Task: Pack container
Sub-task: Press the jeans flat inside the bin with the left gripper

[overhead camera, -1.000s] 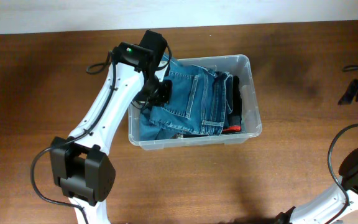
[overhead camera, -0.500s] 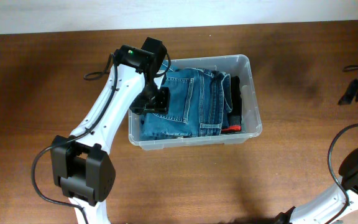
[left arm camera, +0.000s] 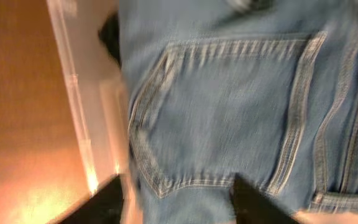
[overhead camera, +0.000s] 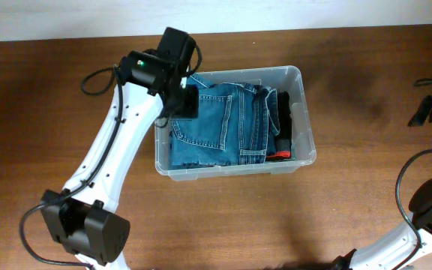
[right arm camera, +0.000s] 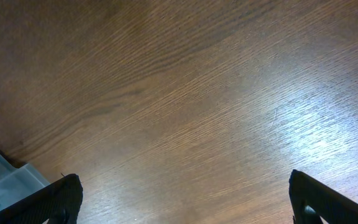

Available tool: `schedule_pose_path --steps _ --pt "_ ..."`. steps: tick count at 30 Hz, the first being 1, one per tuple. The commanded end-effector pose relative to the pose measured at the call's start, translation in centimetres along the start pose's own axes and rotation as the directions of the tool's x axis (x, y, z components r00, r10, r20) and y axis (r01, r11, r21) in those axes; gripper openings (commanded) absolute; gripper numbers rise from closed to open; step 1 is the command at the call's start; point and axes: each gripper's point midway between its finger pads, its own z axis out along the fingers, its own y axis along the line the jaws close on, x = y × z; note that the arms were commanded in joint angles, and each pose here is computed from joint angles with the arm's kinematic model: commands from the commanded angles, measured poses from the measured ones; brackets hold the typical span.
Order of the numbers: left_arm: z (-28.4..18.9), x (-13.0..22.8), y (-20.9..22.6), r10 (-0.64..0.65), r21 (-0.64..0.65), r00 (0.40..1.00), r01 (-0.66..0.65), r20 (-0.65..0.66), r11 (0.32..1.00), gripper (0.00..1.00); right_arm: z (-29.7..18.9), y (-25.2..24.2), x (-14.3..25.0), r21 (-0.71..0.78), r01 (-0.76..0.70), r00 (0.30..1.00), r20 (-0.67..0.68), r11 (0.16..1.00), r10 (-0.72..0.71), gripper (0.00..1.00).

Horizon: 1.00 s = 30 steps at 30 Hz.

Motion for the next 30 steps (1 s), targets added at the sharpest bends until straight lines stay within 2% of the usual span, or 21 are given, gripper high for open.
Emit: schedule_pose_path --steps 1,2,5,10,14,16,21,25,30 --pt "-0.5 -2.6 -0.7 -0.01 0.021 0.994 0.008 0.107 1.0 0.06 -0.2 0.1 0.0 -0.001 -0.001 1.0 0.007 1.0 0.001 0.98" --pt "-0.4 -3.2 -1.0 -0.012 0.029 0.992 0.008 0.128 1.0 0.01 -0.2 0.1 0.0 -0.001 -0.001 1.0 0.007 1.0 0.001 0.98" --pt "0.7 -5.1 -1.7 -0.018 0.049 0.982 0.009 0.187 0.999 0.01 -0.2 0.1 0.0 -0.001 -0.001 1.0 0.007 1.0 0.001 0.98" --pt "4.8 -5.3 -1.7 -0.013 0.022 0.99 0.01 0.14 1.0 0.01 -0.2 0.1 0.0 -0.001 -0.001 1.0 0.007 1.0 0.001 0.98" --pt "10.9 -4.4 -0.8 -0.005 -0.053 0.999 0.008 0.049 0.999 0.01 -0.2 0.1 0.0 -0.001 -0.001 1.0 0.007 1.0 0.001 0.98" --pt "15.6 -2.4 -0.4 -0.002 -0.088 0.999 -0.003 -0.055 0.996 0.01 -0.2 0.1 0.0 -0.001 -0.001 1.0 0.007 1.0 0.001 0.98" --pt "21.3 1.9 0.9 -0.004 -0.146 0.973 -0.031 -0.233 0.989 0.0 -0.2 0.1 0.0 -0.001 -0.001 1.0 0.007 1.0 0.001 0.99" --pt "21.0 1.7 0.9 -0.004 -0.146 0.973 -0.03 -0.229 0.989 0.01 -0.2 0.1 0.0 -0.001 -0.001 1.0 0.007 1.0 0.001 0.98" --pt "13.7 -2.2 -0.7 -0.015 -0.072 0.997 0.01 -0.076 0.997 0.0 -0.2 0.1 0.0 -0.001 -0.001 1.0 0.007 1.0 0.001 0.98"
